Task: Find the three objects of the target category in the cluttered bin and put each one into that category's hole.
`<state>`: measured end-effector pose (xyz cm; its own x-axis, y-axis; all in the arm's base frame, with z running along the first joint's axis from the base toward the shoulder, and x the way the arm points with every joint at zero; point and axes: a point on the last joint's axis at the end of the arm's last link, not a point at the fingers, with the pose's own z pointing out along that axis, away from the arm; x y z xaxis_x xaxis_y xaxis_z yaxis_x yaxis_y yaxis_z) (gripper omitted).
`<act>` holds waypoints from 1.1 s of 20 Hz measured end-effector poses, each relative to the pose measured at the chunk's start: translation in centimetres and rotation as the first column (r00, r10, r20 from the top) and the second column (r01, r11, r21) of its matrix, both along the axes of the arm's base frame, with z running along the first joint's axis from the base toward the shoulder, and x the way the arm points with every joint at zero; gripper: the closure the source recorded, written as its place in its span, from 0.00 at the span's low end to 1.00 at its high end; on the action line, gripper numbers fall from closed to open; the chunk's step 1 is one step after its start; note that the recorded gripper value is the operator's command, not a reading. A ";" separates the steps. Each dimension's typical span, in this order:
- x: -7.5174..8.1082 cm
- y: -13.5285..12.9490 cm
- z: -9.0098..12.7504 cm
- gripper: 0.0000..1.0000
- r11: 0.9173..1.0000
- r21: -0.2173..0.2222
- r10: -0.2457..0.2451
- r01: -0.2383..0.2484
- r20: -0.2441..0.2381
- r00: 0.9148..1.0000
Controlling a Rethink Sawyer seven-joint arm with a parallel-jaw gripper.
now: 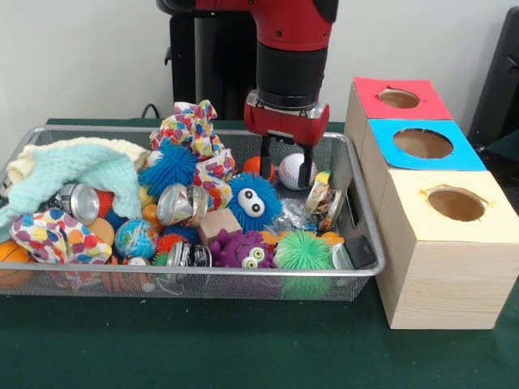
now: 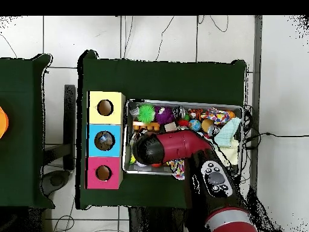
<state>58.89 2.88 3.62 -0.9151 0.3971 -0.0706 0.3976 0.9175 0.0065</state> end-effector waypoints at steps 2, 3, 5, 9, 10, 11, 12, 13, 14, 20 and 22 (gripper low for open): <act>-0.4 0.5 -0.3 0.00 1.000 -0.006 -0.001 0.001 -0.012 1.000; -0.5 0.6 -0.4 0.00 1.000 -0.009 -0.002 0.002 -0.016 1.000; -0.8 0.8 -0.5 0.00 1.000 -0.016 -0.011 0.011 -0.026 1.000; -1.1 0.9 -0.7 0.00 0.999 -0.024 -0.036 0.035 -0.039 0.999; -1.2 0.8 -0.8 0.00 0.998 -0.030 -0.054 0.053 -0.047 0.997; -1.3 0.8 -0.9 0.00 0.998 -0.033 -0.061 0.059 -0.050 0.997; -1.4 0.7 -1.0 0.00 0.997 -0.036 -0.070 0.068 -0.054 0.996; -1.4 0.6 -1.1 0.00 0.996 -0.038 -0.079 0.077 -0.057 0.995; -1.4 0.5 -1.2 0.00 0.996 -0.040 -0.088 0.085 -0.060 0.994; -1.1 -1.0 -1.9 0.00 0.982 -0.068 -0.182 0.177 -0.075 0.980; -1.0 -1.5 -2.2 0.00 0.977 -0.075 -0.208 0.202 -0.078 0.975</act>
